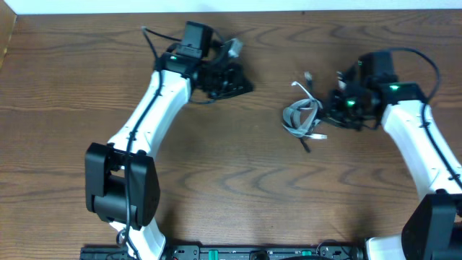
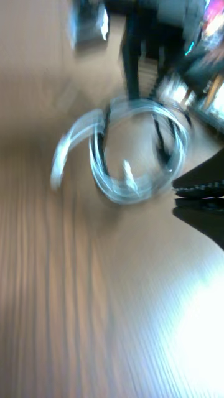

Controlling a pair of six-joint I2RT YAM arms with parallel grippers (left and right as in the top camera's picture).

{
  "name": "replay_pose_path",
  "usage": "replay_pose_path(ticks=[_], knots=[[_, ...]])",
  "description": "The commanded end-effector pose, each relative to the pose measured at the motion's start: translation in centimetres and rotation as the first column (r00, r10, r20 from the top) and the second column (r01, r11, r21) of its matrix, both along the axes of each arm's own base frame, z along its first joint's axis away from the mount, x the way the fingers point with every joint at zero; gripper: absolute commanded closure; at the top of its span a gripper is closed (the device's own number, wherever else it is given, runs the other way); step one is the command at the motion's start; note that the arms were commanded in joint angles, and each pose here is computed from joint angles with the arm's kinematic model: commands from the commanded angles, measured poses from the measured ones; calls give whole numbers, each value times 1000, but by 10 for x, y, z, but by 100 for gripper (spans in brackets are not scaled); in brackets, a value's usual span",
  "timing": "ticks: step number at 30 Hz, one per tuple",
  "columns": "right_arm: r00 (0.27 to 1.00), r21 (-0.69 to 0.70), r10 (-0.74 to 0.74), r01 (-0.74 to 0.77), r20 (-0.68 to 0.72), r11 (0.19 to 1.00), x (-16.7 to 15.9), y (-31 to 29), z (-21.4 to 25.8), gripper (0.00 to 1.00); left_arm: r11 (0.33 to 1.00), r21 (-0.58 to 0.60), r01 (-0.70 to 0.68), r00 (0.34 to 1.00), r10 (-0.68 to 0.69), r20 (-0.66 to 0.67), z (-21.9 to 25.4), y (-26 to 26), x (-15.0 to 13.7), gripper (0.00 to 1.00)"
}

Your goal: Untangle cables

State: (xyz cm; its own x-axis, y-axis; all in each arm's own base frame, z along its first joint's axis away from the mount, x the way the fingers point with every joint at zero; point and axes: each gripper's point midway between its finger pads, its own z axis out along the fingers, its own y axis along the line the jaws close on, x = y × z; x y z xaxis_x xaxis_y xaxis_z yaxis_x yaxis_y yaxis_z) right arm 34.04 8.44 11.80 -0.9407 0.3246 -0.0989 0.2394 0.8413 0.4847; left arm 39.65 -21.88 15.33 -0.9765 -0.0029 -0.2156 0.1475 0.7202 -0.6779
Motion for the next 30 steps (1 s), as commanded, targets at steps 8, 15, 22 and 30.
replay_pose_path(ticks=[8, 15, 22, 30], knots=[[997, -25, 78, -78, 27, 997, -3, -19, 1, 99, 941, 303, 153, 987, -163, 9, -34, 28, -29, 93], [994, -228, 102, -105, -26, 968, -10, -19, 12, 98, 928, 304, 217, 973, -232, 11, -34, 3, -42, 92], [998, -532, 63, -42, 21, 846, -3, -26, 32, 98, 933, 304, 190, 979, -203, 12, -34, 14, -36, 92], [987, -620, 157, -134, -17, 773, 4, 7, 3, 73, 941, 304, 146, 988, -157, 11, -34, 31, -27, 92]])
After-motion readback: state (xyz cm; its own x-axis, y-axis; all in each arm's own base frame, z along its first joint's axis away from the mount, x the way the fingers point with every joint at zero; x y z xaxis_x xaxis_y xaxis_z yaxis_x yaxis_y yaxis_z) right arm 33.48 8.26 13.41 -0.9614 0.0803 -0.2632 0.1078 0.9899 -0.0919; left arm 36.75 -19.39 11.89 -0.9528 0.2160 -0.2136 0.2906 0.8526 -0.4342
